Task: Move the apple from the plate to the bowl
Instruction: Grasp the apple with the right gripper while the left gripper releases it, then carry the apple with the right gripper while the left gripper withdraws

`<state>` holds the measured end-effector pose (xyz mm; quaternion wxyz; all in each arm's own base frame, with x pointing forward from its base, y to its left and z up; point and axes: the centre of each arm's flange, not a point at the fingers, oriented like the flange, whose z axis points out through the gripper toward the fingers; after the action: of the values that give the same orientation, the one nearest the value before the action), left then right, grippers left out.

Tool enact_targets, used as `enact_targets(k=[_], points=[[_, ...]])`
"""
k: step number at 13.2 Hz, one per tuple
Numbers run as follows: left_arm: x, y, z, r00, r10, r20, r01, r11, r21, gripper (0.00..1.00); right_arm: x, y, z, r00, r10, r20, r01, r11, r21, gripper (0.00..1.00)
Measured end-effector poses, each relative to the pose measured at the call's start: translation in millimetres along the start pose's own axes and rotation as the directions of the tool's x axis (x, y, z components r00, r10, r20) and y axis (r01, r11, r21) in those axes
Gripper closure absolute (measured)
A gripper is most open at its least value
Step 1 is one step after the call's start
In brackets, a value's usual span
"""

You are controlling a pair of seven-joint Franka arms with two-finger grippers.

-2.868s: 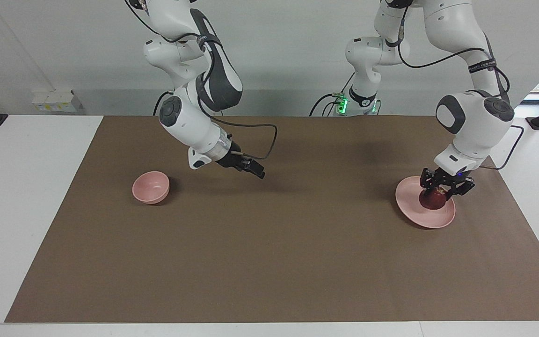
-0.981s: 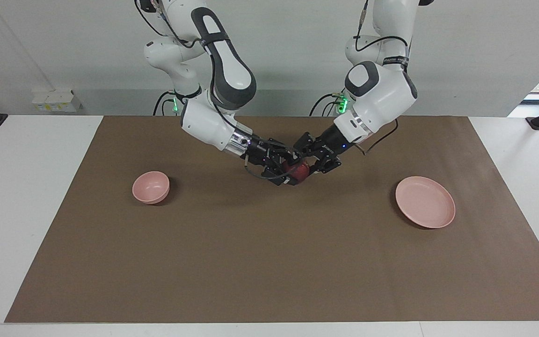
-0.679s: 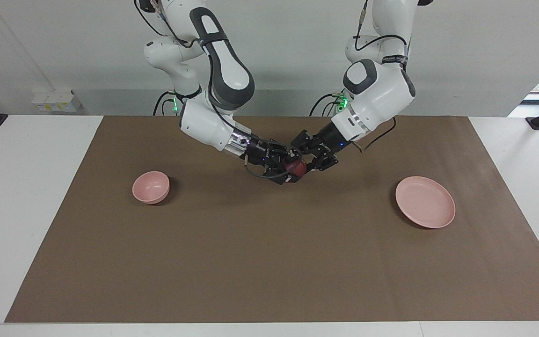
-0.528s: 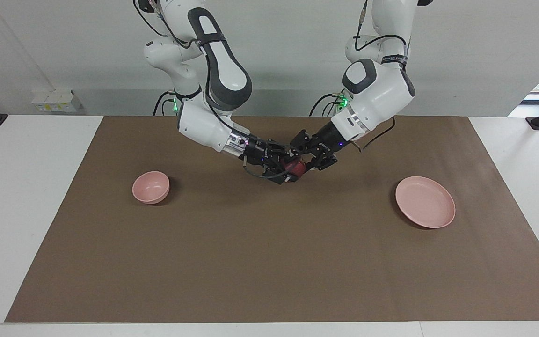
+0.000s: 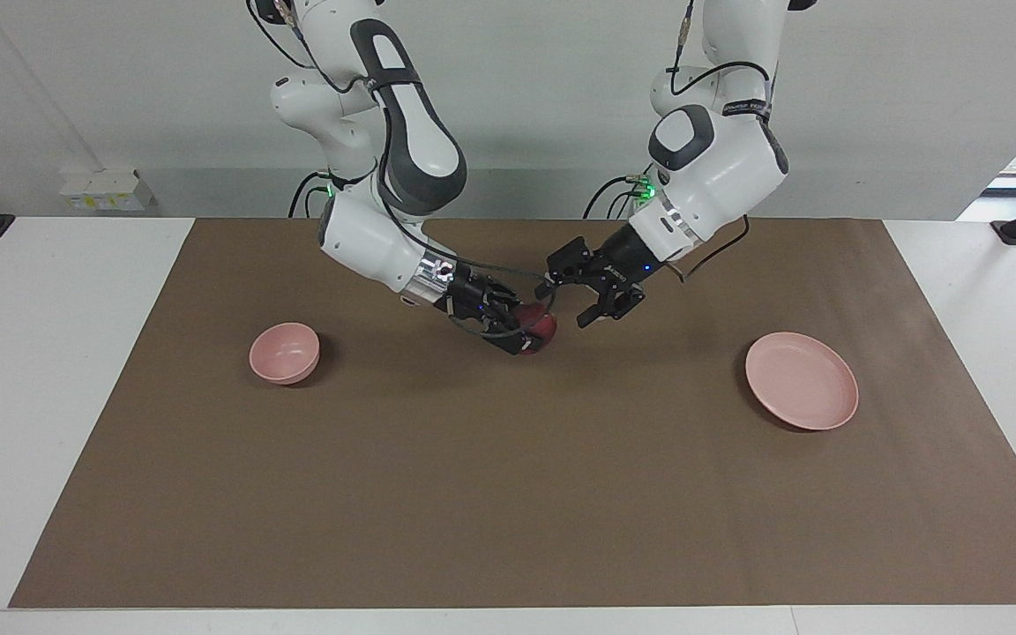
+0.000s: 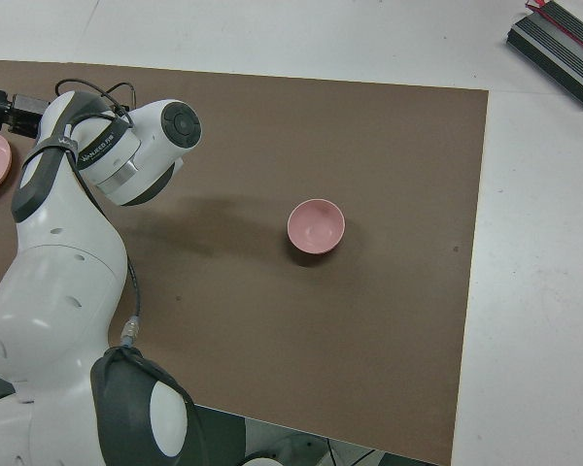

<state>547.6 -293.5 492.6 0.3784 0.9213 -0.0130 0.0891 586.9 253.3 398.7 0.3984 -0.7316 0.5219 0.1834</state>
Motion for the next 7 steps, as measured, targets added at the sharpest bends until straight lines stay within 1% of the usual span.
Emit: enact_targets(k=[1, 2, 3, 4, 5, 6, 7], points=[[1.9, -3.2, -2.0, 1.000, 0.018, -0.002, -0.018, 1.000, 0.025, 0.00, 10.4, -0.9, -5.8, 0.997, -0.057, -0.045, 0.056, 0.998, -0.028, 0.28], [3.6, -6.5, -3.5, 0.999, 0.054, -0.001, -0.054, 0.996, 0.069, 0.00, 20.9, -1.6, -12.0, 0.989, -0.118, -0.090, 0.113, 0.992, -0.063, 0.28], [5.1, -9.9, -4.9, 0.995, 0.103, 0.005, -0.103, 0.987, 0.126, 0.00, 31.3, -2.1, -18.9, 0.975, -0.180, -0.128, 0.167, 0.980, -0.106, 0.28], [6.7, -13.6, -6.5, 0.988, 0.154, 0.015, -0.154, 0.970, 0.188, 0.00, 39.4, -1.6, -25.9, 0.955, -0.250, -0.157, 0.223, 0.960, -0.171, 0.28], [9.3, -18.4, -9.2, 0.980, 0.197, 0.025, -0.197, 0.949, 0.244, 0.00, 43.2, -0.9, -33.9, 0.925, -0.333, -0.184, 0.280, 0.923, -0.264, 0.28], [11.7, -23.8, -12.1, 0.976, 0.213, 0.034, -0.214, 0.938, 0.273, 0.00, 42.0, -1.2, -43.8, 0.888, -0.413, -0.201, 0.330, 0.878, -0.346, 0.28], [14.0, -33.0, -16.1, 0.976, 0.210, 0.055, -0.217, 0.930, 0.296, 0.00, 37.9, -0.5, -57.7, 0.841, -0.498, -0.213, 0.371, 0.816, -0.444, 0.28]])
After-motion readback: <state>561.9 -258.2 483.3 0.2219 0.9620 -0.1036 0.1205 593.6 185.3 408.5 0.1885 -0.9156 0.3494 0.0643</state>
